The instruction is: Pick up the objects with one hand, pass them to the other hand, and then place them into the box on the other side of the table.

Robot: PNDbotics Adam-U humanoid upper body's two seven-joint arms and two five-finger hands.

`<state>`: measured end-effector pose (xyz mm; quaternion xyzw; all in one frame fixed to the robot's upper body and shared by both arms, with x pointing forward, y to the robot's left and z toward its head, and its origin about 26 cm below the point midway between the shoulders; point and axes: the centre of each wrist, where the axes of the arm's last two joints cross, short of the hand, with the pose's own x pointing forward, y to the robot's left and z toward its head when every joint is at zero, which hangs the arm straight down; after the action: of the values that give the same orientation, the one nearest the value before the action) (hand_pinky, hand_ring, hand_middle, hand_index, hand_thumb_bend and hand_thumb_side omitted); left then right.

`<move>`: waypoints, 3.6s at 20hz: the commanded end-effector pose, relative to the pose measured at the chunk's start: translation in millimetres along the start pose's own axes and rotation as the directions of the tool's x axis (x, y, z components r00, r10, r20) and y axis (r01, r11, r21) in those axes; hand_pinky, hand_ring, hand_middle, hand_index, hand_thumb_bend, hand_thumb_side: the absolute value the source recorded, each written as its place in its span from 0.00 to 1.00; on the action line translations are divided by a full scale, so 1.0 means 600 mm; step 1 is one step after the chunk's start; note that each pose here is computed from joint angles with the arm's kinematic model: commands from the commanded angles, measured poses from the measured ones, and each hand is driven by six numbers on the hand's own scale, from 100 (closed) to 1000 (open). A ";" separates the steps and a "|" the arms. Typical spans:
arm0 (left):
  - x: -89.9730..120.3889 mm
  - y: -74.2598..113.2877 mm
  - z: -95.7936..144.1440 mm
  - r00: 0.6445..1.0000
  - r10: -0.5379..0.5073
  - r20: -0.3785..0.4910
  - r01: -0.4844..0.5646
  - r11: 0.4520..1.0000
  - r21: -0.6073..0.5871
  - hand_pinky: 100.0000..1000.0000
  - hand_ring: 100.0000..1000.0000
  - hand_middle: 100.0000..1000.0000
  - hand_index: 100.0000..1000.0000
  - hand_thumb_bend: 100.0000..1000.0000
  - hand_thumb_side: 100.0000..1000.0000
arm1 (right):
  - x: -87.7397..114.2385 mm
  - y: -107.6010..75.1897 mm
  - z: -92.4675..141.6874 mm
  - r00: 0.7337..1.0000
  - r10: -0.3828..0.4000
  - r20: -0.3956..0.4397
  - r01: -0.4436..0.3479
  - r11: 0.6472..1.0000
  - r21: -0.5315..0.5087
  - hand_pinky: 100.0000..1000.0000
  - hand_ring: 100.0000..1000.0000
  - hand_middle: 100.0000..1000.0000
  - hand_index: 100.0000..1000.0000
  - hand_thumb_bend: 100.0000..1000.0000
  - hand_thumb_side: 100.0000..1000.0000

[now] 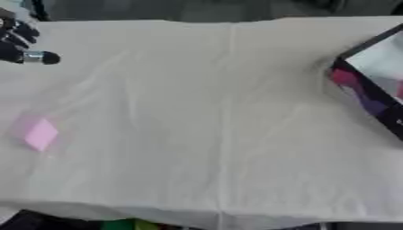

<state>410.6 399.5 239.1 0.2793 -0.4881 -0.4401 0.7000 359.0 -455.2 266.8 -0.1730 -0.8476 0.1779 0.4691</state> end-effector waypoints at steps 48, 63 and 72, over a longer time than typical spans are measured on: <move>-0.107 -0.088 0.010 0.874 0.010 -0.486 -0.146 0.959 -0.243 0.84 0.84 0.75 0.82 0.88 0.38 | -0.025 -0.008 0.022 0.993 0.101 -0.066 -0.098 0.994 0.052 1.00 1.00 1.00 1.00 0.00 0.30; -0.125 -0.115 -0.018 0.813 -0.015 -0.583 -0.135 0.967 -0.214 0.80 0.81 0.70 0.75 0.84 0.31 | -0.045 -0.001 0.035 0.989 0.106 -0.108 -0.100 0.993 0.058 1.00 1.00 1.00 1.00 0.00 0.35; -0.127 -0.125 -0.029 0.802 -0.058 -0.595 -0.109 0.964 -0.241 0.78 0.81 0.70 0.67 0.83 0.25 | -0.051 0.000 0.038 0.987 0.104 -0.122 -0.097 0.993 0.060 1.00 1.00 1.00 1.00 0.00 0.39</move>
<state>389.3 425.1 124.4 0.3099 -0.2181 -0.4050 0.8321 358.2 -466.1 218.5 -0.1983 -0.7988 0.2093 0.5280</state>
